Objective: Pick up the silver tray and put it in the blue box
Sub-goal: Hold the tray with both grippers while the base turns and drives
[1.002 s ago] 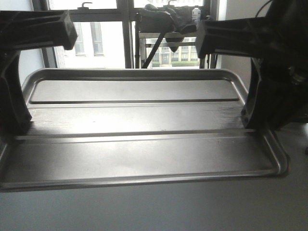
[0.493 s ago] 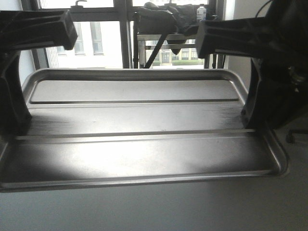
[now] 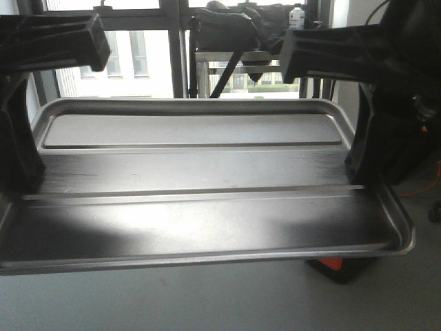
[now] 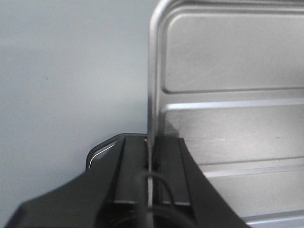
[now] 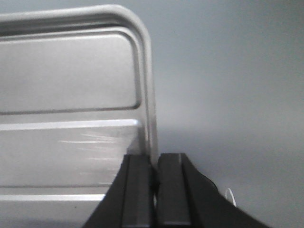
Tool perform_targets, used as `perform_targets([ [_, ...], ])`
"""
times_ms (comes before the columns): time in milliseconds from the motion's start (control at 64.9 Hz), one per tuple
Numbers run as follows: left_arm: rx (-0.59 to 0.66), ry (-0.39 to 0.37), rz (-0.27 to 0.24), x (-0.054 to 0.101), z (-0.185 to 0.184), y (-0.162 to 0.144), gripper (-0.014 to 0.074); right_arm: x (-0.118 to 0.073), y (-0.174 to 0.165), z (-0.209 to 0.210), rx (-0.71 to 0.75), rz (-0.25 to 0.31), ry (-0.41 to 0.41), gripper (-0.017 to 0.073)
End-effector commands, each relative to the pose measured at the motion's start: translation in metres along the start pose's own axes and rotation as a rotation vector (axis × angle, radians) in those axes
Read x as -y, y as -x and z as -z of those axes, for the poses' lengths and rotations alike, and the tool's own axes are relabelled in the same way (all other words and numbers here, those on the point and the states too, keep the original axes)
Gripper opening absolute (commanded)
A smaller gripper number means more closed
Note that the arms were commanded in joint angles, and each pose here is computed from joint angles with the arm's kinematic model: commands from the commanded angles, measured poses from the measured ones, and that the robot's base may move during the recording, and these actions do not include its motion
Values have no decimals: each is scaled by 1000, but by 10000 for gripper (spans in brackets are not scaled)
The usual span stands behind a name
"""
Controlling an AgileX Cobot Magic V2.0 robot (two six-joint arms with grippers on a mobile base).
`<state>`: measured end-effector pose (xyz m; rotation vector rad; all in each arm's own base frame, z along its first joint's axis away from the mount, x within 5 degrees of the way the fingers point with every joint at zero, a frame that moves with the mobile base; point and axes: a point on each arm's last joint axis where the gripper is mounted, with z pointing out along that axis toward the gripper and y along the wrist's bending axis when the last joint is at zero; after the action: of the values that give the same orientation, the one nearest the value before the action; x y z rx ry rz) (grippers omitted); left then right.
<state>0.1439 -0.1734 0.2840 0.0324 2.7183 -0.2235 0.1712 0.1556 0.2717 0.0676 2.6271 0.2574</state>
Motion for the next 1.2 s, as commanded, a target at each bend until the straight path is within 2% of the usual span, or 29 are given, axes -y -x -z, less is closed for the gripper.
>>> perform_targets([
  [0, 41, 9, -3, -3, 12, 4, -15, 3, 9, 12, 66, 23, -7, 59],
  [1187, 41, 9, -3, -3, 12, 4, -15, 3, 9, 12, 66, 23, -7, 59],
])
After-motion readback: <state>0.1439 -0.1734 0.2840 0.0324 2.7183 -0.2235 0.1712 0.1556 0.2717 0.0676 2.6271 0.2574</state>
